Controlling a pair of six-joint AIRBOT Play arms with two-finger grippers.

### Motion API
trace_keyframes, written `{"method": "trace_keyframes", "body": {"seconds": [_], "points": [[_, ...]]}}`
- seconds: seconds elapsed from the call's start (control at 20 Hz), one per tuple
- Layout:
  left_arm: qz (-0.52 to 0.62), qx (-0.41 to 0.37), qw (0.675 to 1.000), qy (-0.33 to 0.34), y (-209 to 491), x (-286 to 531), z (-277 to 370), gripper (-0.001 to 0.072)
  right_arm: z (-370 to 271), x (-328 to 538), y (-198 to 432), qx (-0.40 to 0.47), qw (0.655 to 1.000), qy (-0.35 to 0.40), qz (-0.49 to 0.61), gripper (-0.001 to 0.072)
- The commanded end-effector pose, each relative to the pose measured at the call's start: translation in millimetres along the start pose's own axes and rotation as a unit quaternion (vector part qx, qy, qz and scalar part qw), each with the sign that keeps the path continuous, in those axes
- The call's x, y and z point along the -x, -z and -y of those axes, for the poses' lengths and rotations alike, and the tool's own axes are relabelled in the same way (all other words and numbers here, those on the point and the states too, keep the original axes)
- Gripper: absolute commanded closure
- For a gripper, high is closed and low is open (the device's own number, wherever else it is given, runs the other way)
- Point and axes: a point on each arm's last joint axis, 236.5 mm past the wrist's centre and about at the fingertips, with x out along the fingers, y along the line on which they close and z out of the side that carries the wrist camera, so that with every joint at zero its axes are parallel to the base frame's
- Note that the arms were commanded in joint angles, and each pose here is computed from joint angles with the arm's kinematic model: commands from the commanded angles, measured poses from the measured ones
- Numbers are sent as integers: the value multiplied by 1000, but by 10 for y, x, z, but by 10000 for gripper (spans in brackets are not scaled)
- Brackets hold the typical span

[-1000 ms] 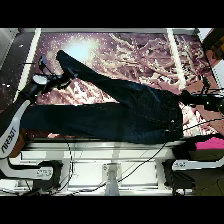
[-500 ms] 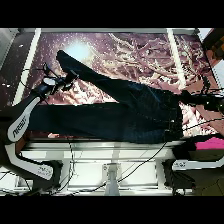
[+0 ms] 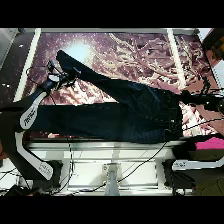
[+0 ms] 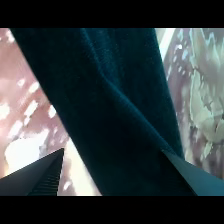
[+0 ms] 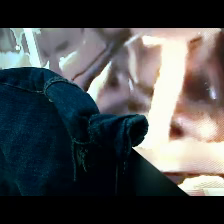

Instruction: Fold the clothes and pants, and hang the long-sleeved shirts on hangers.

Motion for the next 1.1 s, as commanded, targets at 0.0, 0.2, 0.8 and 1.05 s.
{"method": "trace_keyframes", "body": {"seconds": [0.0, 0.2, 0.8, 1.05], "points": [[-4, -2, 1000, 2, -6, -80, 4, 107, 3, 5, -8, 0, 1000, 1, 1, 676], [13, -3, 1000, 0, -88, -76, -3, 640, 3, 5, -8, 0, 1000, 1, 1, 676], [71, -188, 980, -4, -628, 617, 462, 680, -64, 13, 68, 1, 1000, -12, -15, 677], [-28, -354, 932, -73, -383, 1398, 476, 681, -123, 123, 68, 20, 1000, -8, -15, 677]]}}
